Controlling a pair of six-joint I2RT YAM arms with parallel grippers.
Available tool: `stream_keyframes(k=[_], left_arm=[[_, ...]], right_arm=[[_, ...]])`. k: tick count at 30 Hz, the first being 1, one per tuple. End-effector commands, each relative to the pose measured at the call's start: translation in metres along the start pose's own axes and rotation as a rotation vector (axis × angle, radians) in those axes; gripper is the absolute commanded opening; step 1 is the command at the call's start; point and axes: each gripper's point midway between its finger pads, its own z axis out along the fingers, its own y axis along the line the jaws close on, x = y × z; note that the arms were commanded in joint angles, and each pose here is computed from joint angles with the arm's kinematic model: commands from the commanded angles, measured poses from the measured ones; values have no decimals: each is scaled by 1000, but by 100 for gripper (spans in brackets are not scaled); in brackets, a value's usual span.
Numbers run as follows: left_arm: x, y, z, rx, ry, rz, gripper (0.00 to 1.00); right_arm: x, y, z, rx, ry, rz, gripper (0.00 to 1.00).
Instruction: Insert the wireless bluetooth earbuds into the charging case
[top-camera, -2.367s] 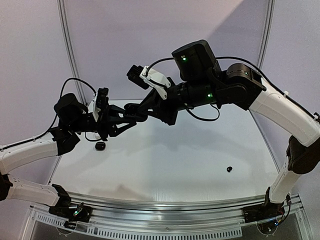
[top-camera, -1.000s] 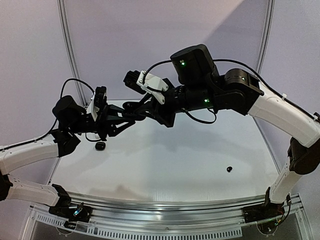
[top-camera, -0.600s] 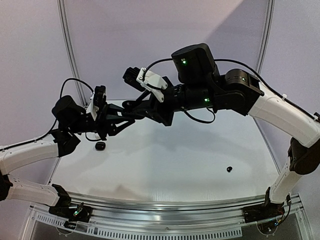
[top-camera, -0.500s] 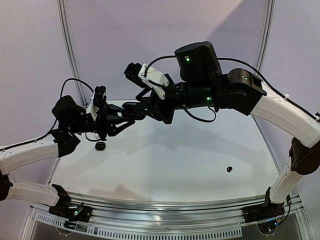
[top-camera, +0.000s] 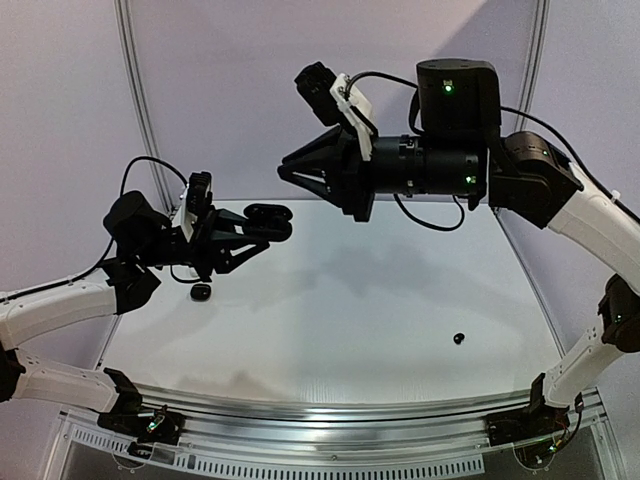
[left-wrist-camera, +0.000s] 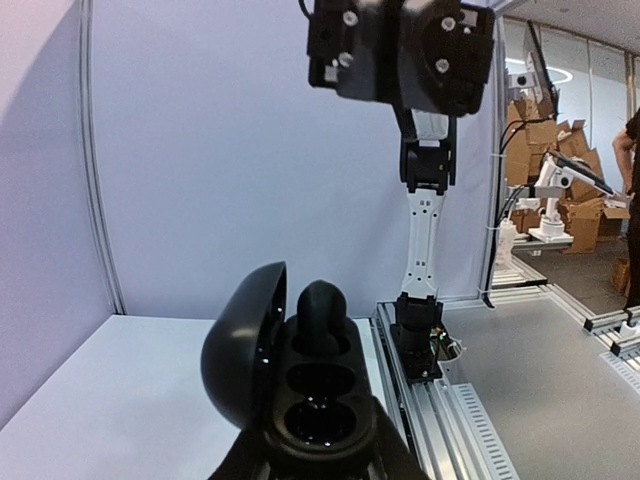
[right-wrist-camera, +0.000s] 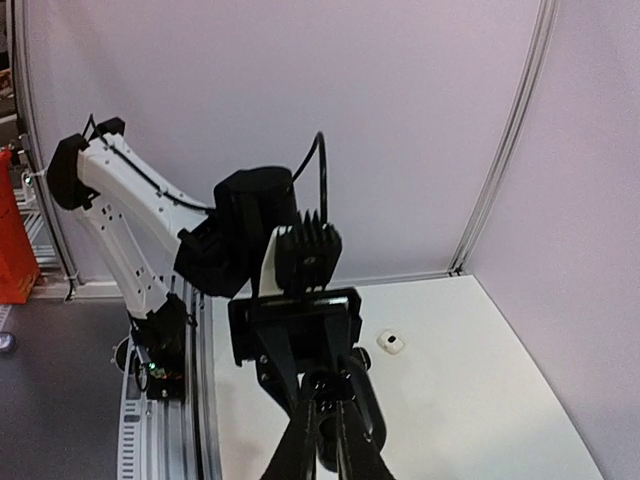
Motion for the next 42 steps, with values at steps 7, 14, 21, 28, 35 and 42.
stream_keyframes(k=[7, 14, 21, 28, 35, 42], left_arm=[[-4, 3, -1, -33, -16, -7, 0], [-5, 3, -1, -33, -16, 6, 0], [-5, 4, 0, -30, -14, 6, 0], [-6, 3, -1, -31, -14, 7, 0], [-7, 3, 0, -29, -17, 11, 0], [-5, 3, -1, -29, -13, 11, 0]], right_arm=[[55, 19, 7, -69, 166, 203, 0], [79, 19, 25, -74, 244, 120, 0], [80, 14, 32, -55, 239, 94, 0], [77, 12, 29, -44, 234, 98, 0], [69, 4, 23, -25, 212, 102, 0], [64, 0, 22, -19, 196, 101, 0]])
